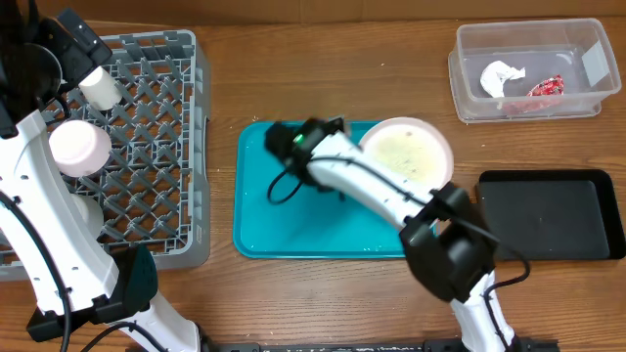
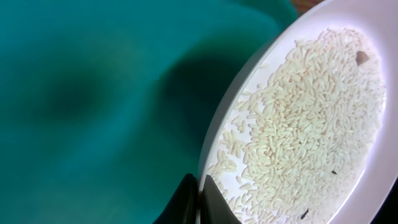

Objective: Sort waste into correct bins and load items into the dishwasher
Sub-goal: 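Lift the white rice plate with the right gripper and carry it right, then move the plate over the black tray and tilt it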

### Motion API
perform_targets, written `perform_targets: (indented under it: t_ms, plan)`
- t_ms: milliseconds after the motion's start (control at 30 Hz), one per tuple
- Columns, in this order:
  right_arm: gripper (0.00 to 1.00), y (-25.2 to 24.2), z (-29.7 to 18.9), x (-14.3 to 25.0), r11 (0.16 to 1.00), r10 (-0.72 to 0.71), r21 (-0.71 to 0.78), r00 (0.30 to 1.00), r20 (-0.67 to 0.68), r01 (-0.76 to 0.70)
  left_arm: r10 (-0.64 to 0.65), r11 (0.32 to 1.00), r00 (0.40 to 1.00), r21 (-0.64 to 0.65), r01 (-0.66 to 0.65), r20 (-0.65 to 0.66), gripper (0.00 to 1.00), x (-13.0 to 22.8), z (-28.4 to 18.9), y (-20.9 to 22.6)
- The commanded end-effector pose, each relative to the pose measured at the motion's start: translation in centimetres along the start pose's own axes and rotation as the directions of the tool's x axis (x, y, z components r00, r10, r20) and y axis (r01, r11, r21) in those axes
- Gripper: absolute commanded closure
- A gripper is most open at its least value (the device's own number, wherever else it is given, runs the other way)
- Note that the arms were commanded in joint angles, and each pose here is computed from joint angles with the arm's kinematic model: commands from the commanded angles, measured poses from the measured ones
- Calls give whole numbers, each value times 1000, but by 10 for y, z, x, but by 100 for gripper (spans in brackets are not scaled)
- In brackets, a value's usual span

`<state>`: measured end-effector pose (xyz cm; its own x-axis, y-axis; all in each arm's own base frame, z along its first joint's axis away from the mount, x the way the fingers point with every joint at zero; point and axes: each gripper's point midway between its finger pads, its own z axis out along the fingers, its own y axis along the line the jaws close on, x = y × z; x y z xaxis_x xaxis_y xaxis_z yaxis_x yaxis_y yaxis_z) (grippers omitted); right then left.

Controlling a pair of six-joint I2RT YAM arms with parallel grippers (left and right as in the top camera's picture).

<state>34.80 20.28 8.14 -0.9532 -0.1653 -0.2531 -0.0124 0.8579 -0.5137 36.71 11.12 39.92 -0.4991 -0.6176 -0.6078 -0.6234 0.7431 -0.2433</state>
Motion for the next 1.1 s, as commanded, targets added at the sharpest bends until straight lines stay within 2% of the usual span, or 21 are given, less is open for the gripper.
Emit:
perform_targets:
  t_ms: [0,167,300,433,633,700,900,1067]
  plan:
    - [96,-43,15,-28,990,129,57,992,6,-129,2,1000,1000,-1,-2,4,0,-1,0,0]
    - [96,-100,23,-50,959,275,68,961,-19,-274,1,1000,1000,-1,-1,4,0,-1,0,0]
    - [96,-151,26,-63,909,416,42,909,-43,-414,1,1000,1000,-1,-1,4,0,-1,0,0]
    - [96,-199,32,-68,838,543,-9,834,-94,-546,1,1000,1000,-1,-1,4,0,-1,0,0]
    - [96,-267,58,-51,675,710,-48,666,-228,-736,2,1000,1000,-1,-2,4,0,-1,0,0]
    - [96,-283,69,-45,624,735,-69,615,-284,-778,2,1000,1000,-1,-2,4,0,-1,0,0]
    - [96,-307,87,-42,474,720,-257,539,-437,-842,1,1000,1000,-1,-1,4,0,-1,0,0]
    - [96,-330,95,-28,336,733,-279,436,-522,-899,1,1000,1000,-1,-1,4,0,-1,0,0]
